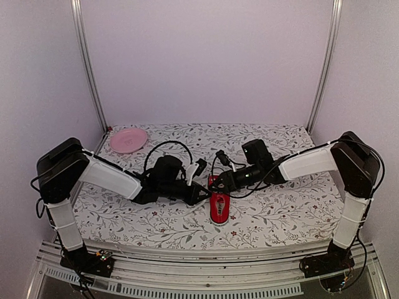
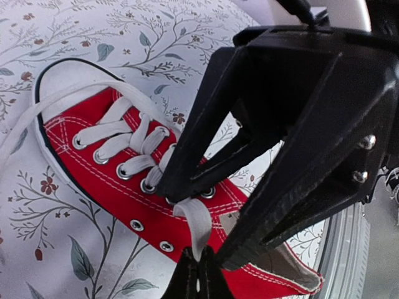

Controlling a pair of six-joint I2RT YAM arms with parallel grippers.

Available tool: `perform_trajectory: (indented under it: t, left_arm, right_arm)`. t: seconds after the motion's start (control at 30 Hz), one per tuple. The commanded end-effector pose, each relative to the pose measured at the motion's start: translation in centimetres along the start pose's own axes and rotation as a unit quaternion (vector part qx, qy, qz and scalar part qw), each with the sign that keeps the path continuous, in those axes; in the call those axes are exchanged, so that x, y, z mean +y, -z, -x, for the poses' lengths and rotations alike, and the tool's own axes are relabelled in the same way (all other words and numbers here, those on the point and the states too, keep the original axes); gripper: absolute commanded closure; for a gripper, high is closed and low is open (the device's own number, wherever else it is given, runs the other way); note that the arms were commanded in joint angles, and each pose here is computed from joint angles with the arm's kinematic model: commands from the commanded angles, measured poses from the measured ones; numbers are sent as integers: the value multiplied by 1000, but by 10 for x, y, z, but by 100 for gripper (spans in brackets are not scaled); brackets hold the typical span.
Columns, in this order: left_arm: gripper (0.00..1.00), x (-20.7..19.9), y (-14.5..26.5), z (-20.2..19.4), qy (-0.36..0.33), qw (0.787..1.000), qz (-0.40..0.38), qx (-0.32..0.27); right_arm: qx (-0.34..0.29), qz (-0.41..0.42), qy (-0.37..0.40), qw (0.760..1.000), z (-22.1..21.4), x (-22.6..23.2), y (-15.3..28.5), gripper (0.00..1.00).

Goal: Tie the shoes

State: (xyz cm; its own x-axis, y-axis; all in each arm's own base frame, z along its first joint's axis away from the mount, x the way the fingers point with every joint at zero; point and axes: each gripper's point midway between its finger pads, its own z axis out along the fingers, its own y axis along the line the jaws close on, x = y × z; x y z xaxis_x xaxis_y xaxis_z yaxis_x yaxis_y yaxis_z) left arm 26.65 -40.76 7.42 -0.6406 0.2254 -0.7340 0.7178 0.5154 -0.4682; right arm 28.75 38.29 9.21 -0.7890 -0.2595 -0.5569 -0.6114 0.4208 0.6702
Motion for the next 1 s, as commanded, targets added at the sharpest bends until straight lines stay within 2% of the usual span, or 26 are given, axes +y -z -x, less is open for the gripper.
perform_trajectory:
  t: [0.0,0.27,0.47,0.5,0.53,0.6,0.67,0.8,0.97]
  left_arm:
    - [100,-10,3,5,-12,1000,-8,-11]
    - [100,-10,2,4,-13,1000,-8,-9]
    - [100,-9,1,4,-12,1000,-6,-9]
    - [100,-9,2,5,-11,1000,-5,-11]
    - [96,-8,3,6,-10,1000,-2,-12]
    - [75,-3,9,9,-13,1000,15,-21]
    - [60,6,19,15,-18,999,36,-32]
    - [53,35,44,27,-22,995,82,-48]
    - [52,81,57,37,-34,988,146,-38]
  right_arm:
    - [0,18,15,1000,4,5,-6,57]
    - [-1,27,22,999,10,8,-11,71]
    - [-3,22,21,1000,9,7,-10,97]
    - [-9,18,24,1000,12,8,-8,98]
    - [-14,14,26,999,13,9,-5,98]
    - [-24,3,32,999,16,10,1,98]
    - [-32,-6,35,999,18,11,7,98]
    - [-32,-8,36,999,15,13,11,98]
    - [-30,-10,33,999,11,11,12,98]
